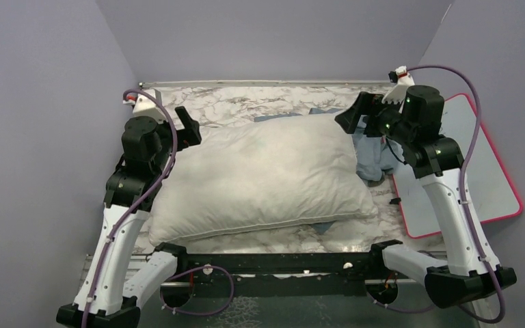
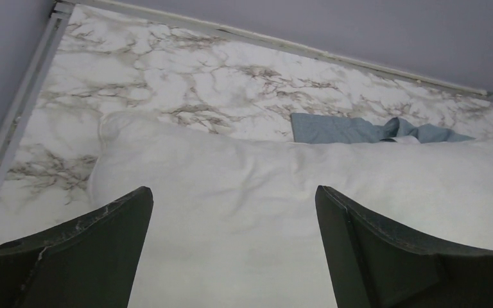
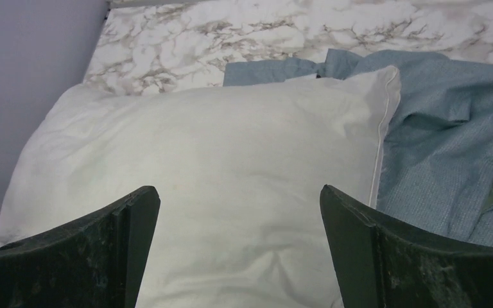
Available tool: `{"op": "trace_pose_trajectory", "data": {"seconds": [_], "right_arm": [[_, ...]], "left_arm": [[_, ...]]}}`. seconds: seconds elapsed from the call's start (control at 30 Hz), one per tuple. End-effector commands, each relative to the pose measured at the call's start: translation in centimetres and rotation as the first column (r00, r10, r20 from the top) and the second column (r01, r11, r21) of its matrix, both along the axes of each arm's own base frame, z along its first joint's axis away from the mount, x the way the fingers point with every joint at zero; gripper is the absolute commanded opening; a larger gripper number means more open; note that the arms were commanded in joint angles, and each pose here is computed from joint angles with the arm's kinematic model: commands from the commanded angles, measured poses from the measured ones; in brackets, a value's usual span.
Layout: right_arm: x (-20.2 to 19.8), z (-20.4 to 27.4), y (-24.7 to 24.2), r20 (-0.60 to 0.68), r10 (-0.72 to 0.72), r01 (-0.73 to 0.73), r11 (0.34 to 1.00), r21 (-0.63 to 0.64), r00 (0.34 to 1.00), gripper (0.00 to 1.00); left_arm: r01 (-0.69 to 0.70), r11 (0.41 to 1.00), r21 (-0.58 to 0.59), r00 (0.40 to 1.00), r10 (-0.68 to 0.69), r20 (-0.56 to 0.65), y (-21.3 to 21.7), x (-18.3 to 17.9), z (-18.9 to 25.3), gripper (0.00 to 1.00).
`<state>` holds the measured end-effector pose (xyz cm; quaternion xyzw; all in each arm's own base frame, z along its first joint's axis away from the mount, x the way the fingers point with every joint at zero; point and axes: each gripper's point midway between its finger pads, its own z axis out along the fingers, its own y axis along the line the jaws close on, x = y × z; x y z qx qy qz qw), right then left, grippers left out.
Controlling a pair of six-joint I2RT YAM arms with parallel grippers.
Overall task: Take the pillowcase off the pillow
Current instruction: Reset both arms
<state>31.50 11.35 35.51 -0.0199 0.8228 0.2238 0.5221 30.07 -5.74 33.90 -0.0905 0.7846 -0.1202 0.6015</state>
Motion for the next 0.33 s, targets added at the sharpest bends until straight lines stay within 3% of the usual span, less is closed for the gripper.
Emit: {"op": "trace_pose_trajectory", "data": {"seconds": [0.0,0.13,0.3], "right_arm": [[-0.9,-1.4,1.5,0.004,0.093,-0.093,0.995,0.022,0.996,1.00],[-1.0,-3.2,1.3,-0.043,0.073,-0.072,0.997,0.025,0.996,1.00],[-1.0,-3.9,1.3,-0.068,0.066,-0.064,0.997,0.034,0.995,1.00]], "left_arm": [[-0.117,0.980,0.158,0.990,0.128,-0.056,3.7,-2.6,-1.2,0.99],[-0.142,0.969,0.203,0.985,0.158,-0.065,4.7,-3.5,-1.7,0.99],[-0.283,0.941,0.184,0.945,0.306,-0.114,6.5,-3.2,-2.6,0.99]]}}
